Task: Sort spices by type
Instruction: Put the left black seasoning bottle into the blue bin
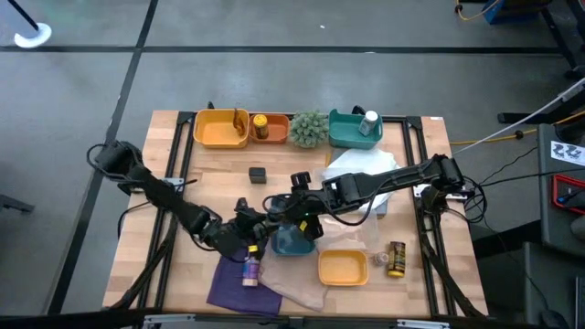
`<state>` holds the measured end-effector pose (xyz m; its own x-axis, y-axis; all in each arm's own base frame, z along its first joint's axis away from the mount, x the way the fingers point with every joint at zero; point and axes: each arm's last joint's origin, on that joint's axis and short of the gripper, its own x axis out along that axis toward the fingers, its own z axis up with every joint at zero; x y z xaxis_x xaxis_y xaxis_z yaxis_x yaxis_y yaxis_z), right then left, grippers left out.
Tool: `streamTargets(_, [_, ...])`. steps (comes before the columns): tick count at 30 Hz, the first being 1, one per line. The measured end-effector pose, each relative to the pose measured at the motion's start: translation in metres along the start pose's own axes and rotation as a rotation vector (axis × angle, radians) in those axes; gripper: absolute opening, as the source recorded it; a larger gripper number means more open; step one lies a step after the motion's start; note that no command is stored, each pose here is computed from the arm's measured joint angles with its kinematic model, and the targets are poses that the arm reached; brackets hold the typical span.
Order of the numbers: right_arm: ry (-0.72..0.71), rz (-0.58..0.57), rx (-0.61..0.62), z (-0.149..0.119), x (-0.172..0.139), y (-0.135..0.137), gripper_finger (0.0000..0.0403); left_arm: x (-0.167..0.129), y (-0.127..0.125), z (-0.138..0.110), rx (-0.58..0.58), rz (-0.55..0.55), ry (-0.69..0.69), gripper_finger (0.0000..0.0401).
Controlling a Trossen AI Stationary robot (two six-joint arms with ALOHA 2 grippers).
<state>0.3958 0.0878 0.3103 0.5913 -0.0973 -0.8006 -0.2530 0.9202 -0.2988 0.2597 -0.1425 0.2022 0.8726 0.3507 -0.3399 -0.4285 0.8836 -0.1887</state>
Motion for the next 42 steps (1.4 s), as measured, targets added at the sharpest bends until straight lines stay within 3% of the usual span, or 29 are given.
streamTargets(11, [0.039, -0.107, 0.037, -0.009, 0.018, 0.003, 0.0248, 0.033, -0.008, -0.023, 0.039, 0.009, -0.048, 0.0137])
streamTargets(21, [0.004, -0.116, 0.05, -0.005, 0.021, 0.002, 0.0248, 0.046, -0.005, -0.035, 0.077, 0.033, -0.033, 0.0137])
streamTargets(31, [0.016, -0.086, 0.044, -0.006, 0.02, 0.004, 0.0248, 0.054, 0.002, -0.032, 0.065, 0.045, -0.021, 0.0137])
streamTargets(42, [0.016, -0.084, 0.044, -0.006, 0.02, 0.004, 0.0248, 0.06, 0.004, -0.03, 0.027, -0.038, 0.037, 0.0137])
